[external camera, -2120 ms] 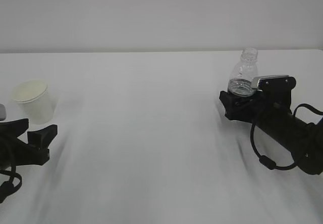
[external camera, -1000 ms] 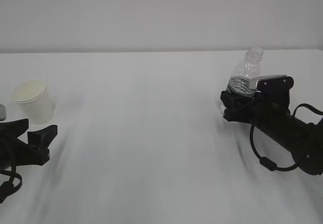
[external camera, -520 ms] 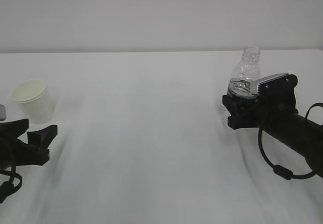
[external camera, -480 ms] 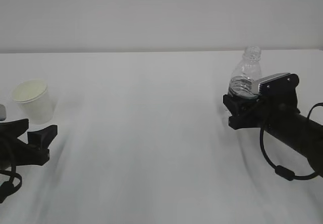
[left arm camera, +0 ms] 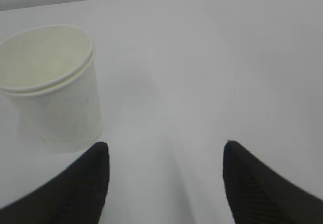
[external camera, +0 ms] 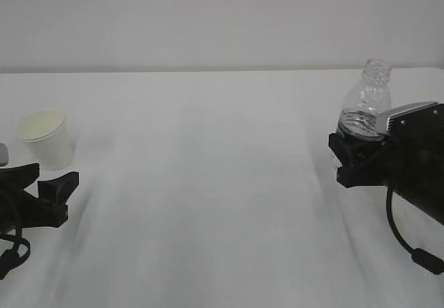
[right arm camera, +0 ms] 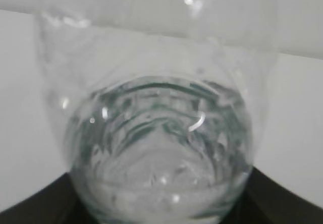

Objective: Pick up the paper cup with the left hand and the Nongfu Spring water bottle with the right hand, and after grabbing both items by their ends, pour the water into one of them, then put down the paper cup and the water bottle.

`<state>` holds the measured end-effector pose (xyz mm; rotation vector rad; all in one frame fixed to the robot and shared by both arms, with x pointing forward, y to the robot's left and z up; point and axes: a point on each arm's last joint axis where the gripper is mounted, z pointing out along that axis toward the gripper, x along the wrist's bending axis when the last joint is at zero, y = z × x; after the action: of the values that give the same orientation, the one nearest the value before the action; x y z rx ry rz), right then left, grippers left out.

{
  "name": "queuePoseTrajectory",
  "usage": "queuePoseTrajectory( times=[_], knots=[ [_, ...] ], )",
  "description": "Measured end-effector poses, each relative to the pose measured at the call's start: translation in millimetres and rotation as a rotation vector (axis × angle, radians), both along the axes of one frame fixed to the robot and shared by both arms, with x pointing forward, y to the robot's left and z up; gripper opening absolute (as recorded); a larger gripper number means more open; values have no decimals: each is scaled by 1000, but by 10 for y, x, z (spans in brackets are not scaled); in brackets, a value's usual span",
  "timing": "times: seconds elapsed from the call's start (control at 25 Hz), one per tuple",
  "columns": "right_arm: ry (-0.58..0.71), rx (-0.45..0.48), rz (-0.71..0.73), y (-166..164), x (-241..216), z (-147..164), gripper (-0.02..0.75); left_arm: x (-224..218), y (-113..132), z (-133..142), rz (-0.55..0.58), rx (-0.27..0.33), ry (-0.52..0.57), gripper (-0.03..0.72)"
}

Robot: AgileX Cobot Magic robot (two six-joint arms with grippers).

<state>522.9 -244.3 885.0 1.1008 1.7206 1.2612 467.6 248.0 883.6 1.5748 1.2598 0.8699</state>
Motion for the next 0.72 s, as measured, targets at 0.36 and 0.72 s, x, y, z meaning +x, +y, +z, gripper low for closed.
queuePoseTrajectory(
  times=[0.36,0.72],
  knots=[
    [22,-3,-8,-29,-194,37,428,3,15,0,19,-2,0,644],
    [20,-3,-8,-29,-193,43,428,93,147,34,202,-25,-22,689]
  ],
)
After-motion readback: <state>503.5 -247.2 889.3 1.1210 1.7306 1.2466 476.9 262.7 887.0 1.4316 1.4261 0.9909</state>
